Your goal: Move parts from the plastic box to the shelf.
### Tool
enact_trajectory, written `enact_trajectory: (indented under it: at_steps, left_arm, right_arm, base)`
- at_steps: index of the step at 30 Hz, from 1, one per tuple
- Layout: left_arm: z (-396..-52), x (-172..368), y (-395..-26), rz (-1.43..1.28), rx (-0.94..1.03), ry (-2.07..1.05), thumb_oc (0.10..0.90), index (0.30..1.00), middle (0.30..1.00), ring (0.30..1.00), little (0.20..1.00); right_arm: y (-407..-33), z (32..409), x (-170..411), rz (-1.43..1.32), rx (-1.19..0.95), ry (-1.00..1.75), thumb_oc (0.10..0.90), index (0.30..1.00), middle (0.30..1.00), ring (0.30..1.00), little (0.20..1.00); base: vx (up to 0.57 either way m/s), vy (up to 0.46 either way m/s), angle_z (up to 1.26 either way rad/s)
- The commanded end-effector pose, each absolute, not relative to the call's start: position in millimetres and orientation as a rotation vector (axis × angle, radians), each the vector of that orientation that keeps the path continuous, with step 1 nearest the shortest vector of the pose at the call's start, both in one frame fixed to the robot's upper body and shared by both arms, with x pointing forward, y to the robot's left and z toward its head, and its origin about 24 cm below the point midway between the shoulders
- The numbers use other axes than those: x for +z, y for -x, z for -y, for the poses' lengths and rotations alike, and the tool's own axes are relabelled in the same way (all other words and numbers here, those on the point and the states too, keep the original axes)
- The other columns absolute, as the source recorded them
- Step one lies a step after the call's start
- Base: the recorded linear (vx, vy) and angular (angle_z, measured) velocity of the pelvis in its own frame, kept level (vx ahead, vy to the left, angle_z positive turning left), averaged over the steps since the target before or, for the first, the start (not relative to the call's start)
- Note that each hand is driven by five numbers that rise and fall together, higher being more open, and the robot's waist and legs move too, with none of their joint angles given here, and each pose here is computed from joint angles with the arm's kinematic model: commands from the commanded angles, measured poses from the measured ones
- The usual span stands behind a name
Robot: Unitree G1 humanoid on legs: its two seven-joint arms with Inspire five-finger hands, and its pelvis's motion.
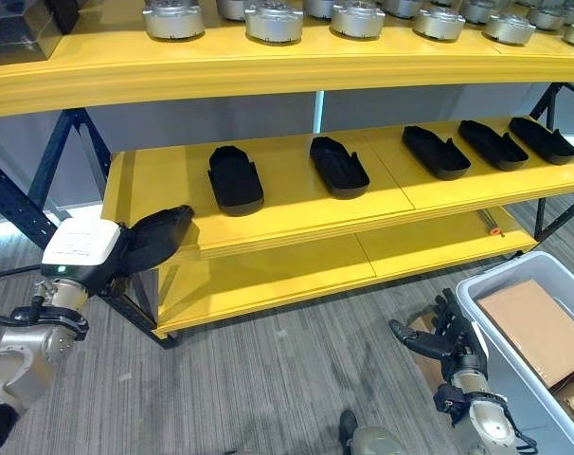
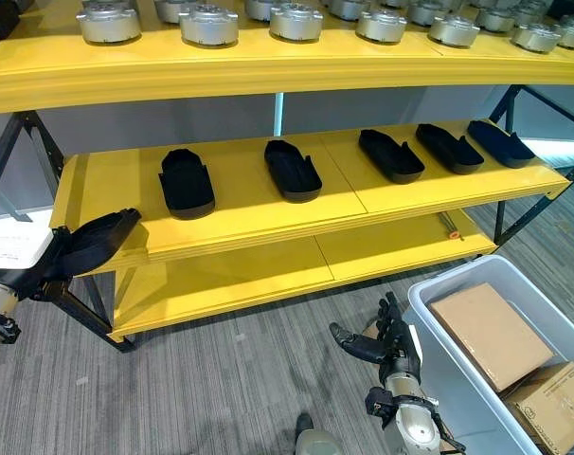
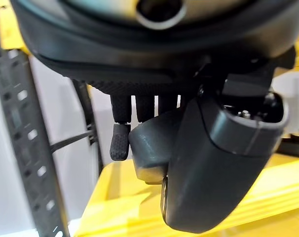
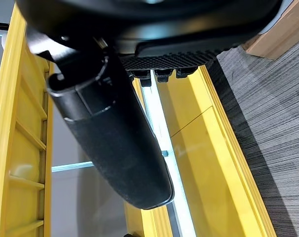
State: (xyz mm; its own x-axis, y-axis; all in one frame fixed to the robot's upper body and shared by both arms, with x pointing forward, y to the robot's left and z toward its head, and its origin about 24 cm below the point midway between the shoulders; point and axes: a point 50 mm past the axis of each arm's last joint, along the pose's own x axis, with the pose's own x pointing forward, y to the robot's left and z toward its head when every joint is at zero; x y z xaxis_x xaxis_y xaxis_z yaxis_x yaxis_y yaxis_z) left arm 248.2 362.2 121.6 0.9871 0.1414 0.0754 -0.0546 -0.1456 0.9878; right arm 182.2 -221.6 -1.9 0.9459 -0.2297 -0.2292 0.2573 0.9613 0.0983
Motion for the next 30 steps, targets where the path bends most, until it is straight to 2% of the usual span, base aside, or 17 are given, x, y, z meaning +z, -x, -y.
enact_trajectory:
  at_steps: [1,7,17,30]
  left_arm:
    - [-365,213,-268,0.261,0.553,-1.634,0.4,0.3,0.3,0.3,0.3]
    - [-368,196,-271,0.217,0.584,-1.556,0.4,0.3,0.3,0.3,0.3]
    - [-363,178,-285,0.143,0.529,-1.535,0.4,0.3,0.3,0.3,0.3]
    - [-368,213,-304,0.166,0.557,-1.63,0.4,0.3,0.3,0.3,0.3]
  right_arm:
    - [-205,227,58,0.11,-0.248,-0.094,0.9,1.0,1.0,1.0,1.0]
    - [-205,228,57,0.105,-0.245,-0.086,0.9,1.0,1.0,1.0,1.0]
    - [-204,227,56,0.094,-0.239,-0.085,0.9,1.0,1.0,1.0,1.0]
    - [-205,228,56,0.098,-0.229,-0.079,0.9,1.0,1.0,1.0,1.0]
  base:
    - [0.0,0.0,0.0]
    - [0.0,0.0,0.0]
    - [0.0,0.0,0.0]
    - [0.0,-0.006,0.02]
